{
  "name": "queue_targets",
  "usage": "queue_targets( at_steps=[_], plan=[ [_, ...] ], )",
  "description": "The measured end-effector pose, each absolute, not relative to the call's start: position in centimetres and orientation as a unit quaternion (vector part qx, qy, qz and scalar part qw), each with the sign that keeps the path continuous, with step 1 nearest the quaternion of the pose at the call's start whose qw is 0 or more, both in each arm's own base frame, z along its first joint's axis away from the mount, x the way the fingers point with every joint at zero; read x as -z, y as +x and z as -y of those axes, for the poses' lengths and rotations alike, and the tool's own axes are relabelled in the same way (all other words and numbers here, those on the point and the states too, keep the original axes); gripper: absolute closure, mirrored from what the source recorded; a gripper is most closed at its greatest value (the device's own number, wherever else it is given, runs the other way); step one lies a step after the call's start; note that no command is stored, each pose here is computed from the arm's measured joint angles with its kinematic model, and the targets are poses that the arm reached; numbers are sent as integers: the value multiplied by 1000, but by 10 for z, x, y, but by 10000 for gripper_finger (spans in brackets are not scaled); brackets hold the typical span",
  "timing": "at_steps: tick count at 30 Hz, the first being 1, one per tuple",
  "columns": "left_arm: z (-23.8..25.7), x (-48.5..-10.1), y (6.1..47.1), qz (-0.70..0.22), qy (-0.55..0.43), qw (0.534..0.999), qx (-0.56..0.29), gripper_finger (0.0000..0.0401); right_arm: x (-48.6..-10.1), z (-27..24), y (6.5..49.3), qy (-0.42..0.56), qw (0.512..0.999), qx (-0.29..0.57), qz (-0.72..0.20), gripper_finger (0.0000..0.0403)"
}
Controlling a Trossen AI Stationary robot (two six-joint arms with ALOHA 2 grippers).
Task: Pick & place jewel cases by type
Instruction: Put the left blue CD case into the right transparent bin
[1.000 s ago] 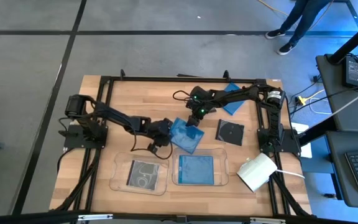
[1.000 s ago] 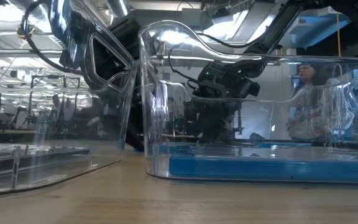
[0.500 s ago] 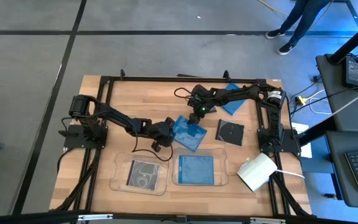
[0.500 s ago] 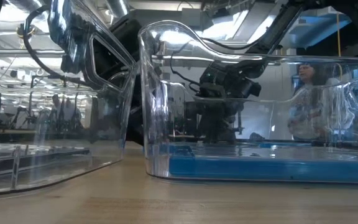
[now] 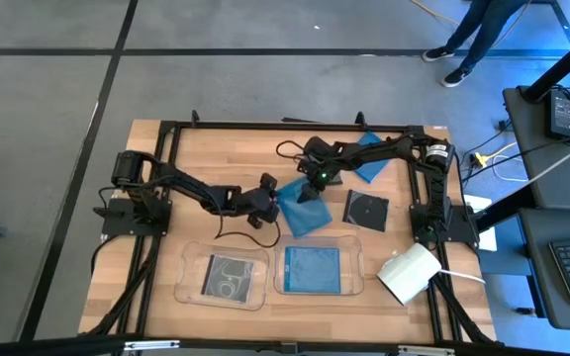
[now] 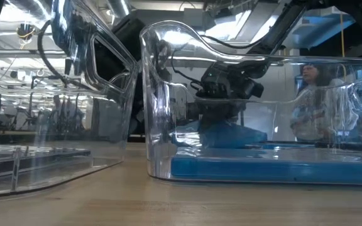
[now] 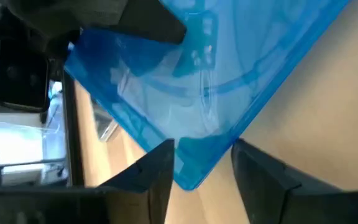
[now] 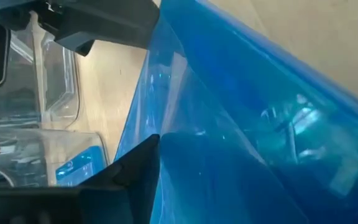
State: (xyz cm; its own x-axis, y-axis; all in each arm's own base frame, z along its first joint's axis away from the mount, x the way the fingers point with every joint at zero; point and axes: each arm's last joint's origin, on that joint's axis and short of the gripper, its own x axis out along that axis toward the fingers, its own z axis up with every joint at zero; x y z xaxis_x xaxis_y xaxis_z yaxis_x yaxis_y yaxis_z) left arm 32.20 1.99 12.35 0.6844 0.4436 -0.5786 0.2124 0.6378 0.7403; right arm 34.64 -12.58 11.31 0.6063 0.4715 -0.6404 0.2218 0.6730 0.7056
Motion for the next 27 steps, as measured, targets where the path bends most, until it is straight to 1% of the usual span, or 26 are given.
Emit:
queue_targets(
  at_steps=[4,13,18,22,25,27],
  plan=[
    [-19,-122,321,-394,411,820,-55,246,-113,126,347,389,809,-78,-434,204],
    [-19,-121,319,-406,386,826,-63,246,-115,128,351,363,830,-84,-415,204],
    [-19,-120,319,-412,387,822,-69,246,-115,130,352,373,828,-60,-414,204],
    [-21,-120,318,-412,372,828,-81,246,-115,130,352,366,833,-67,-409,204],
    [-23,-120,318,-414,353,834,-95,246,-116,130,353,362,836,-71,-405,212],
    [-24,-120,318,-414,342,837,-101,246,-116,130,353,362,837,-72,-403,224]
  ],
)
